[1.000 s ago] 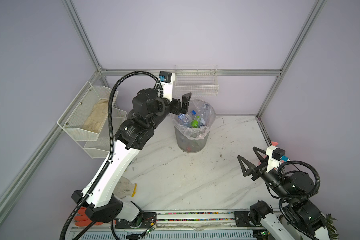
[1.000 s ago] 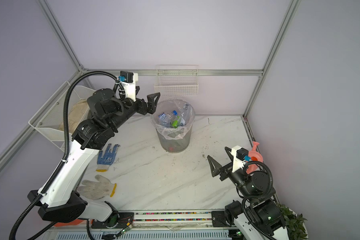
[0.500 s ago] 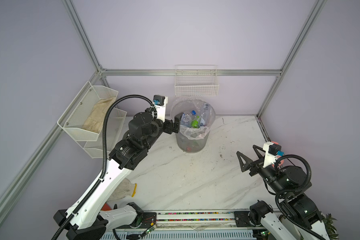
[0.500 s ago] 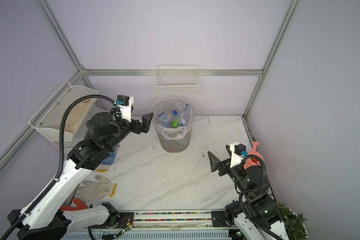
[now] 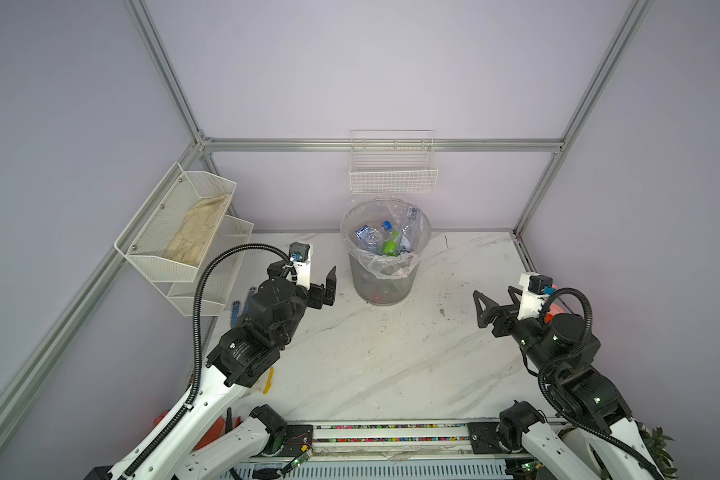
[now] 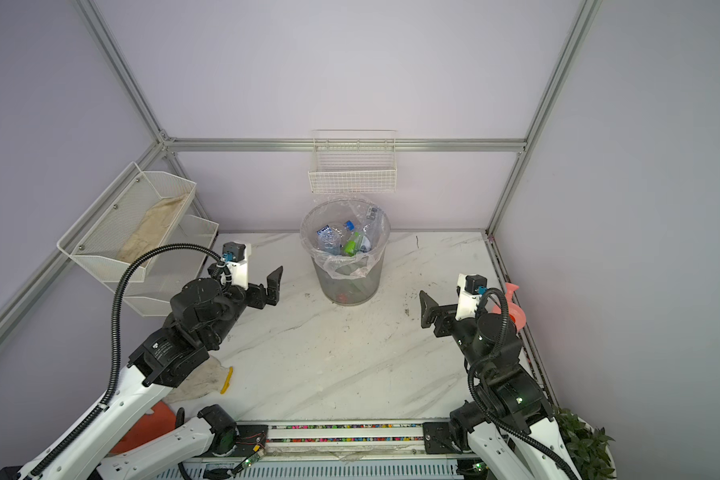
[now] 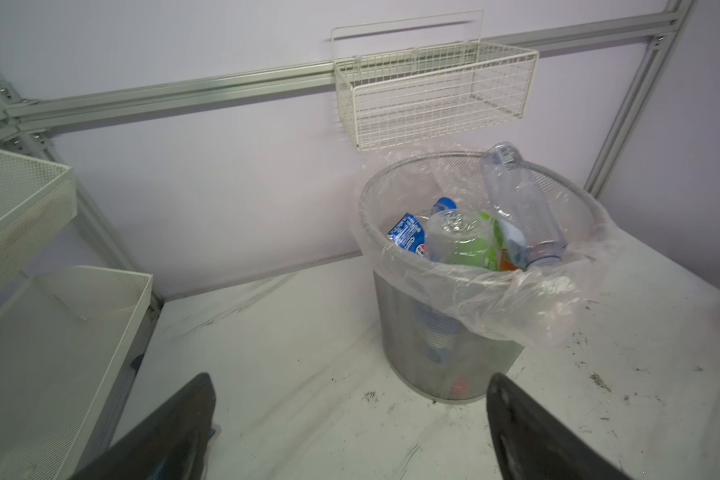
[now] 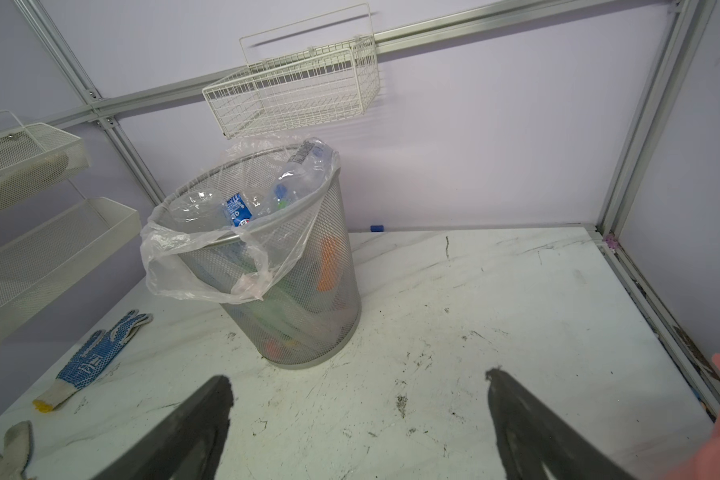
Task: Throw the plastic bottles in the bin
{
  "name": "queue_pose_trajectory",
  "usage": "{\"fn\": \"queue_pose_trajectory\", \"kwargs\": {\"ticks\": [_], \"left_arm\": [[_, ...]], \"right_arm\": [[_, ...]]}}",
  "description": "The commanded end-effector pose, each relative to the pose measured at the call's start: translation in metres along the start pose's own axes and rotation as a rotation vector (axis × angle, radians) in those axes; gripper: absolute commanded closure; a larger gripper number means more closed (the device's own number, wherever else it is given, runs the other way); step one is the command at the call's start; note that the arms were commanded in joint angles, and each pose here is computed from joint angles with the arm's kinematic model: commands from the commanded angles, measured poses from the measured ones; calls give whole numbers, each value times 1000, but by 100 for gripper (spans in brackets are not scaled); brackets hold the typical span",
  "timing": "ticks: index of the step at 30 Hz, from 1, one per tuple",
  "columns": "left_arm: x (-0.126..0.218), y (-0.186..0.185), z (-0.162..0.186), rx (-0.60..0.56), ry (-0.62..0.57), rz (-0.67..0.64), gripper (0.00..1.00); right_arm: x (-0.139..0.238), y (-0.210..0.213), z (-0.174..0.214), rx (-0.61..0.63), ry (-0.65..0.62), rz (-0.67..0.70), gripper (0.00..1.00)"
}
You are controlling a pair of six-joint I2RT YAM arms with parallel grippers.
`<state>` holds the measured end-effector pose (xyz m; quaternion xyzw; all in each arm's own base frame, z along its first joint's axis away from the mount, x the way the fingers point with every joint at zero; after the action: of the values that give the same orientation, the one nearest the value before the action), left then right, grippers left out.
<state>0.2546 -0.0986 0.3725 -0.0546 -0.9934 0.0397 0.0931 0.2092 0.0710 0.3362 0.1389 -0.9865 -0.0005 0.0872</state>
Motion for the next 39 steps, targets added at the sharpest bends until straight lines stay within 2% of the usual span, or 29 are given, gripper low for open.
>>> {"fn": "queue_pose_trajectory", "kwargs": {"ticks": [1, 10, 16, 23, 34, 39], "left_arm": [[1, 25, 22, -16, -9, -150, 0], [8, 58, 74, -68, 59, -312, 0], [15, 73, 90, -52, 62, -388, 0], [17, 83, 112, -33, 74, -433, 0], [5, 88, 138, -50, 121, -503, 0], [1, 91, 155, -34, 137, -530, 0]], "right_arm": [[0, -2, -9, -9, -15, 18, 3], [-6, 2, -12, -26, -82, -4, 3], [-30, -4, 8, -57, -14, 55, 3], [-42, -2, 16, -63, -23, 44, 3], [-45, -27, 31, -65, -31, 227, 3], [-46, -33, 44, -61, -28, 266, 3]]}}
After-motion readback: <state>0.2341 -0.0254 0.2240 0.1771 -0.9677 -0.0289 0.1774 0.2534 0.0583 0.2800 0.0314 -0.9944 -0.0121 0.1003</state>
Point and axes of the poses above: each gripper's point midway between its finger pads, its own x axis back along the fingers, its own y axis along the line the jaws close on, z = x × y, the point moved 3 cm from there along x, back along the fingers, and after that the axes turned 11 degrees about x, right-handed, at the moved point
